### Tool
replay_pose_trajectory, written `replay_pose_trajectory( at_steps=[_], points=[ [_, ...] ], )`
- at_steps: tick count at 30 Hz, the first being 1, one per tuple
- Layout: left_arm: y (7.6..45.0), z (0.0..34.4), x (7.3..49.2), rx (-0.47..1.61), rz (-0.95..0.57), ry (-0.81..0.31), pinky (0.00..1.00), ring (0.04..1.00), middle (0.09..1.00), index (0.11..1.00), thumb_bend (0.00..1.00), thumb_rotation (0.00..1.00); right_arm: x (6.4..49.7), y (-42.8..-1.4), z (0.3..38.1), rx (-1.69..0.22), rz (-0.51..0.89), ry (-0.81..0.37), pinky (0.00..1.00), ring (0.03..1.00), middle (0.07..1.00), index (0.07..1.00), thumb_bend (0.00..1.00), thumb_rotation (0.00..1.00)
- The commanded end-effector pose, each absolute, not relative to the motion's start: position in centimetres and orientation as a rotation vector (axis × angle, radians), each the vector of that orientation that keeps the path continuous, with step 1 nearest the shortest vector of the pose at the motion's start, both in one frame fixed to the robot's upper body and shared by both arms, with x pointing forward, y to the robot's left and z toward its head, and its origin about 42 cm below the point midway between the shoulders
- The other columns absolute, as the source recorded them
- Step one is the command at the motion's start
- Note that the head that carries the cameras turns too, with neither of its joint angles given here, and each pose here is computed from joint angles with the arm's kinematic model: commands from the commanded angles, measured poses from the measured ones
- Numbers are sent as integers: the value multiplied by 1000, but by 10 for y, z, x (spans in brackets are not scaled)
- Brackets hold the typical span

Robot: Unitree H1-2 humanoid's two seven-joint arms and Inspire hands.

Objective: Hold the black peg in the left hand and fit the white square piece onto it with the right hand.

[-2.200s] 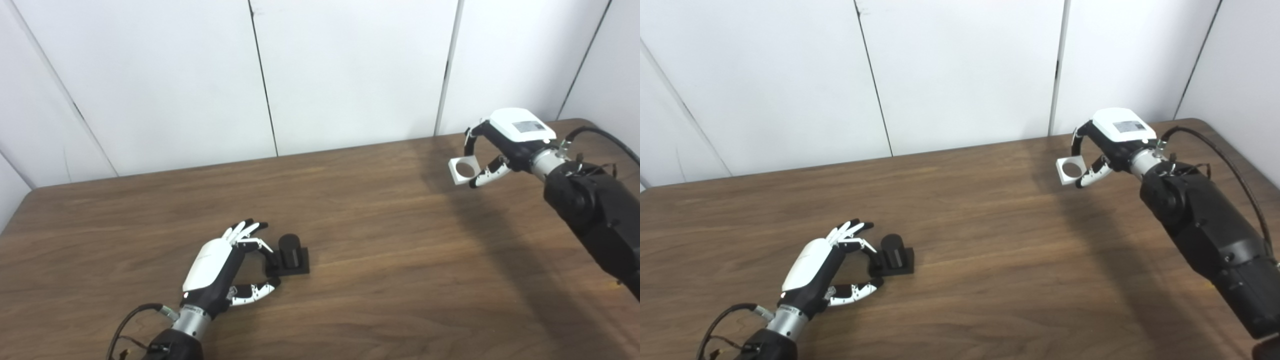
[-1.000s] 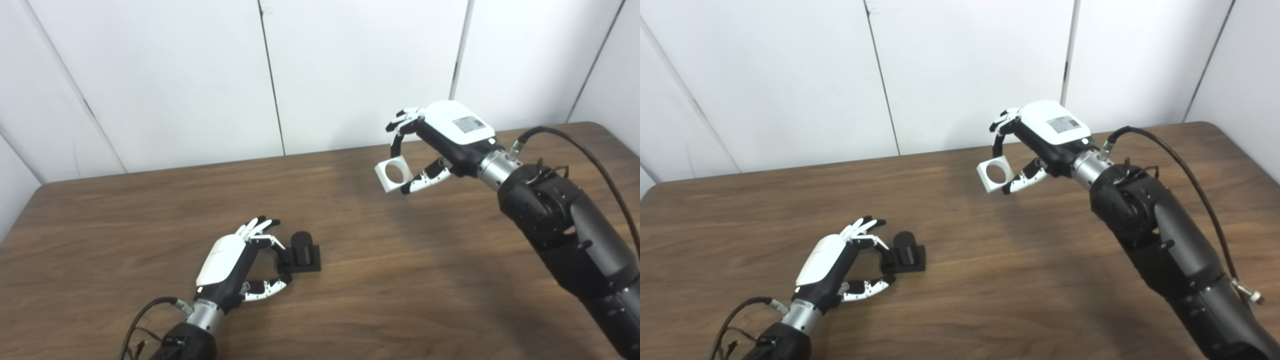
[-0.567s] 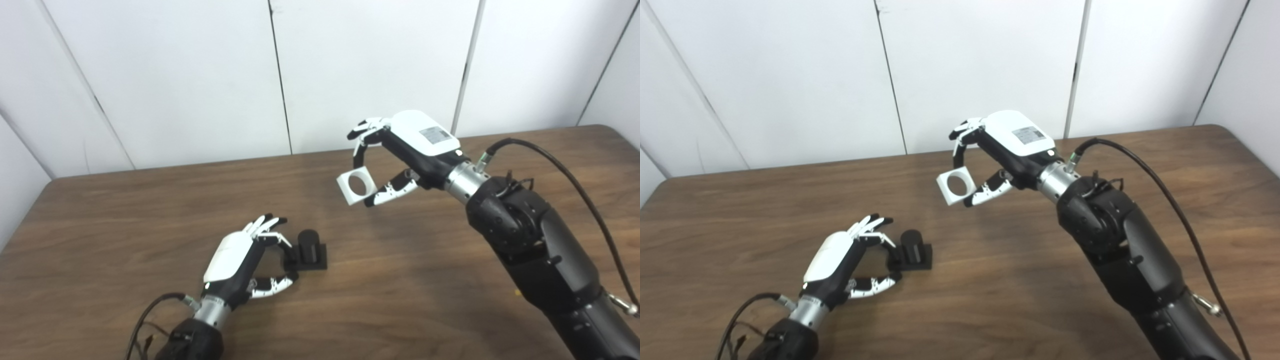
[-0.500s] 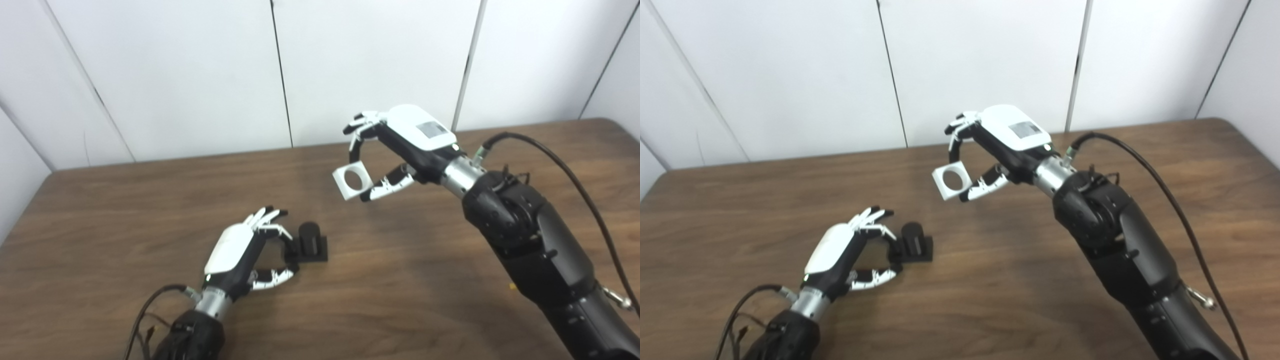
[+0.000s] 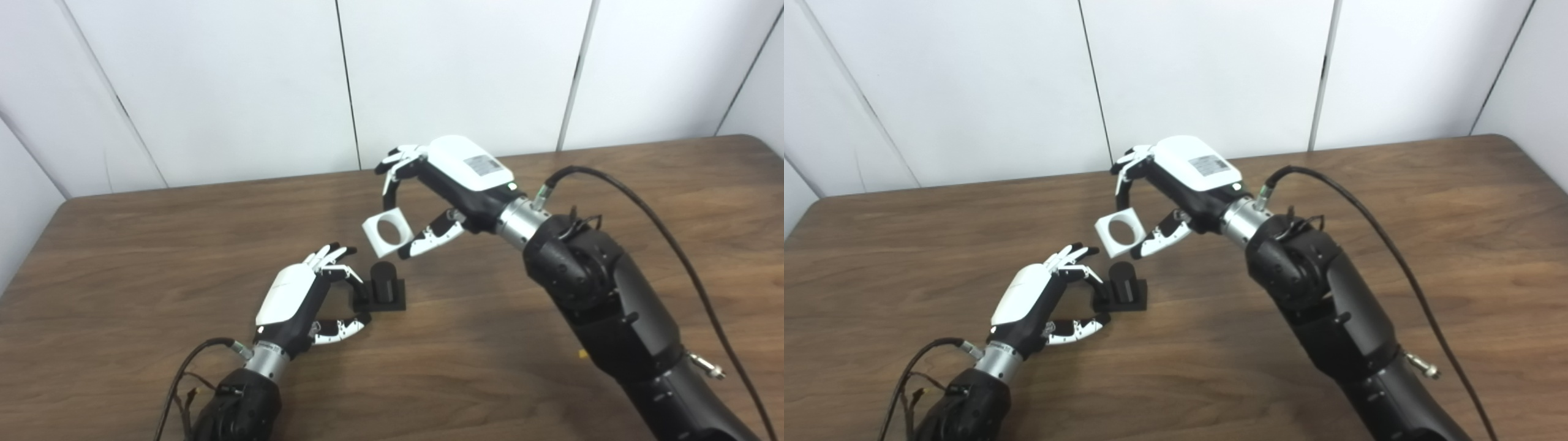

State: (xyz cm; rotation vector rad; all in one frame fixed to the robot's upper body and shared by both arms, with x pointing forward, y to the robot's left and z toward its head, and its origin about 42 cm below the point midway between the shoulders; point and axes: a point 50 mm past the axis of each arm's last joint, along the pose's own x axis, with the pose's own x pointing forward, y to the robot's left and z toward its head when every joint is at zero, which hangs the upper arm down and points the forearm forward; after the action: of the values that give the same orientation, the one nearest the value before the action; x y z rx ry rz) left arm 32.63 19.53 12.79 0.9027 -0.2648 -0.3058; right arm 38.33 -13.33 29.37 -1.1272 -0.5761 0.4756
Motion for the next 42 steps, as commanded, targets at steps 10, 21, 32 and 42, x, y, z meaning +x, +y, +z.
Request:
replay_pose_trajectory(
  at_steps=[10,21,32,42],
  points=[
    [192,142,333,907,-290,-321,966,976,909,483,523,64,390,-123,296,-1128,473,-601,854,874,793,480,519,145],
    [193,143,333,912,-285,-320,965,974,908,483,523,64,394,-130,283,-1156,486,-565,864,875,796,481,519,144],
    [192,143,334,908,-286,-318,969,976,907,483,523,62,395,-137,275,-1175,497,-549,842,870,794,481,519,144],
    [190,144,333,911,-287,-318,969,975,909,483,523,63,397,-129,268,-1173,513,-531,843,866,788,481,519,141]
  ],
)
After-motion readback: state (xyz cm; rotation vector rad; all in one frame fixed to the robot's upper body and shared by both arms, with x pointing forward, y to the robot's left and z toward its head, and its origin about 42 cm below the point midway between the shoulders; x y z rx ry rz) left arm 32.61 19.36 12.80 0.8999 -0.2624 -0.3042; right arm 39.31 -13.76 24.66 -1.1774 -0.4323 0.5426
